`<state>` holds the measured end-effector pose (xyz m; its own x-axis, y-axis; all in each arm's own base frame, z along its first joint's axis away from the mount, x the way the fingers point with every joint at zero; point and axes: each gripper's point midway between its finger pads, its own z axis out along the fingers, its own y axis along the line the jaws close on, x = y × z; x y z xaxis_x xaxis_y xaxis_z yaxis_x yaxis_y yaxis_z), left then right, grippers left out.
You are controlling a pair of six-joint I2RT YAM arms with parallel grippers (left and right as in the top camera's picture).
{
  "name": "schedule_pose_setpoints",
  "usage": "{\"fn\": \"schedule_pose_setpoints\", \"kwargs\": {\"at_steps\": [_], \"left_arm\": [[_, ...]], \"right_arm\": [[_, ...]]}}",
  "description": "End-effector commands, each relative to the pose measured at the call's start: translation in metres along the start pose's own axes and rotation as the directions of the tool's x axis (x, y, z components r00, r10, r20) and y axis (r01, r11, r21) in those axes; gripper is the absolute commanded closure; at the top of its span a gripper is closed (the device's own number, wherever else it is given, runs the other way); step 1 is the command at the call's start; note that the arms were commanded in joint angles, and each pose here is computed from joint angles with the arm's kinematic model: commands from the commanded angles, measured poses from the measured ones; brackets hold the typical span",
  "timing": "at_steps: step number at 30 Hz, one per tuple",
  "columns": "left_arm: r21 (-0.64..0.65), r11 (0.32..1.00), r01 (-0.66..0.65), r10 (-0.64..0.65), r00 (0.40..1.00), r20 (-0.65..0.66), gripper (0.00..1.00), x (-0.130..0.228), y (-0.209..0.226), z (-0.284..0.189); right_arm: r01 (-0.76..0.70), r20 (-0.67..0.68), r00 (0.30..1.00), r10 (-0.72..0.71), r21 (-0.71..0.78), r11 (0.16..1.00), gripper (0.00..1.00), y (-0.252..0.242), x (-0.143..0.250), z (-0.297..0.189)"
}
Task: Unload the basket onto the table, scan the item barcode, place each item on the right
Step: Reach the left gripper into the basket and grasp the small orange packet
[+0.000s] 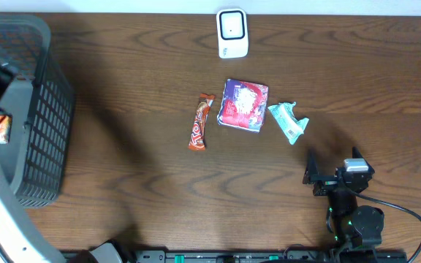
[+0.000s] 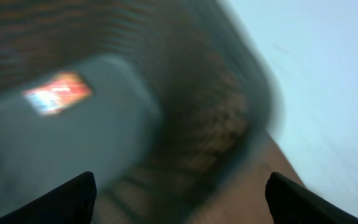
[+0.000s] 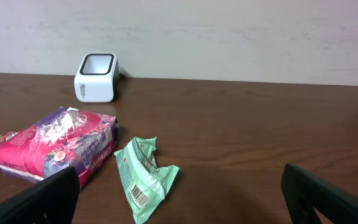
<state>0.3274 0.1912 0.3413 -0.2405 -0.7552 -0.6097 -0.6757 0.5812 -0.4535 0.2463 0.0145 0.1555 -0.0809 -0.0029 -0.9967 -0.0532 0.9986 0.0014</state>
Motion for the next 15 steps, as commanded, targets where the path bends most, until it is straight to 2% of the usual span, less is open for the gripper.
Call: {"fn": "schedule_pose_setpoints", "kwargs": {"at_steps": [1, 3, 7, 13, 15], "left_arm": [[-0.258, 0.956, 0.137, -0.121, 0.99, 0.075, 0.13, -0.019, 0.065, 0.016], [-0.347, 0.925, 0.155, -0.137, 0.988, 0.075, 0.13, -0.017, 0.087, 0.024], [-0.547, 0.816, 0.186, -0.164, 0.982, 0.09, 0.13, -0.012, 0.131, 0.041], [-0.705, 0.697, 0.131, -0.131, 0.99, 0.055, 0.13, -0.004, 0.17, 0.073], [-0.726, 0.683, 0.085, -0.113, 0.994, 0.01, 0.13, 0.001, 0.178, 0.087]], "right_arm": [[-0.003, -0.002, 1.0, 0.003, -0.008, 1.0, 0.01, 0.002, 0.001, 0.0], [-0.003, -0.002, 1.0, 0.003, -0.008, 1.0, 0.01, 0.002, 0.001, 0.0], [-0.003, -0.002, 1.0, 0.003, -0.008, 1.0, 0.01, 0.002, 0.001, 0.0], [-0.003, -0.002, 1.0, 0.003, -0.008, 1.0, 0.01, 0.002, 0.001, 0.0], [-0.003, -0.002, 1.0, 0.003, -0.008, 1.0, 0.01, 0.002, 0.001, 0.0]]}}
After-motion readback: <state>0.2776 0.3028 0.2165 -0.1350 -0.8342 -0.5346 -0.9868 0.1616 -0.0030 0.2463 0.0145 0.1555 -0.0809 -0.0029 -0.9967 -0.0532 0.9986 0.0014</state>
